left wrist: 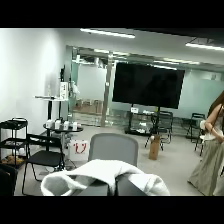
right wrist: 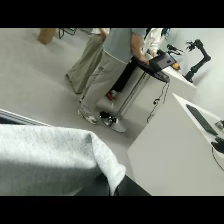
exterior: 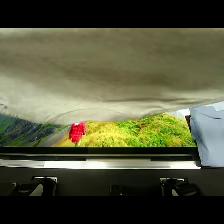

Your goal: Fold the shirts.

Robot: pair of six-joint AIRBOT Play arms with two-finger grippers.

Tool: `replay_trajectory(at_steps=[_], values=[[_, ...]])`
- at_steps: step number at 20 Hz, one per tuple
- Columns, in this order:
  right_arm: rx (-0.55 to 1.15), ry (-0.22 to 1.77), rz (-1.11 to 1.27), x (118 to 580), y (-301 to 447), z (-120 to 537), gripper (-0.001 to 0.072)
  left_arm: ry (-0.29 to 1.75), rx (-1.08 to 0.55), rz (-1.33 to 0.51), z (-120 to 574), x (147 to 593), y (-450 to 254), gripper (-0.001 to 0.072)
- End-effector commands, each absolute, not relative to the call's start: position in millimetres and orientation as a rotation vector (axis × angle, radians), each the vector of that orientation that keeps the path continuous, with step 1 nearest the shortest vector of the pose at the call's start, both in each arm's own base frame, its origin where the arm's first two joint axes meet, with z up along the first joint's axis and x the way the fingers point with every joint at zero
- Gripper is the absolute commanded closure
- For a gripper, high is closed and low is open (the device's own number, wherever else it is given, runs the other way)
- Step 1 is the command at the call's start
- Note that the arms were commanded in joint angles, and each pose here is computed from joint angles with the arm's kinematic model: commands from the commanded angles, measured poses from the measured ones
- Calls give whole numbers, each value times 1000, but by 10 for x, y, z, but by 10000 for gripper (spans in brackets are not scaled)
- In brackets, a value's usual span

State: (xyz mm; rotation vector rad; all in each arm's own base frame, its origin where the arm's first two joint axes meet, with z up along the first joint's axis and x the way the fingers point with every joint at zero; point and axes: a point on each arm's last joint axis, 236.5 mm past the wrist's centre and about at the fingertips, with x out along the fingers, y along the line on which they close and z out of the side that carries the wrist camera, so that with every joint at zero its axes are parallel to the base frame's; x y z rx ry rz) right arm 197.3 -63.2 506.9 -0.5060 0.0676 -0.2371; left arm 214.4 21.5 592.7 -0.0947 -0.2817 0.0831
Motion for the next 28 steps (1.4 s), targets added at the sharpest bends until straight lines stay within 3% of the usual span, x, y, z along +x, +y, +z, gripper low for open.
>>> replay_trajectory(at_steps=[1, 3, 5, 7, 10, 15, 17, 22, 23, 24, 25, 26, 28], values=[[-507, 196, -221, 2149, -628, 4784, 664, -244, -94, 89, 5837, 2403, 243, 675], [-497, 491, -176, 2444, -585, 4105, 664, -128, -96, 95, 5492, 2869, 280, 674], [-530, 806, -57, 2809, -362, 3273, 662, 122, -73, 107, 4676, 3502, 334, 674], [-588, 988, 119, 3317, -12, 2489, 662, 349, -48, 108, 3741, 4121, 383, 675], [-534, 1083, 207, 4207, 302, 1496, 662, 596, -67, 100, 2547, 4845, 408, 674], [44, 1074, 290, 5219, 552, 273, 662, 802, -247, 5, 1054, 5680, 110, 673], [174, 1060, 287, 5363, 503, 113, 662, 861, -367, -45, 668, 5789, -107, 673], [165, 1171, 279, 5254, 423, -280, 661, 1017, -536, -147, 164, 5708, -609, 667], [165, 1174, 281, 5245, 425, -276, 585, 1056, -548, -166, 152, 5621, -670, 538], [172, 1169, 285, 5237, 426, -219, 301, 1102, -547, -183, 164, 5513, -698, 198], [158, 1162, 302, 5211, 405, -95, 70, 1152, -532, -191, 214, 5391, -643, -9], [108, 1144, 339, 5180, 352, 91, 19, 1205, -501, -192, 292, 5247, -511, -10], [14, 1088, 377, 5123, 141, 516, 15, 1304, -407, -133, 461, 4895, -68, -10]])
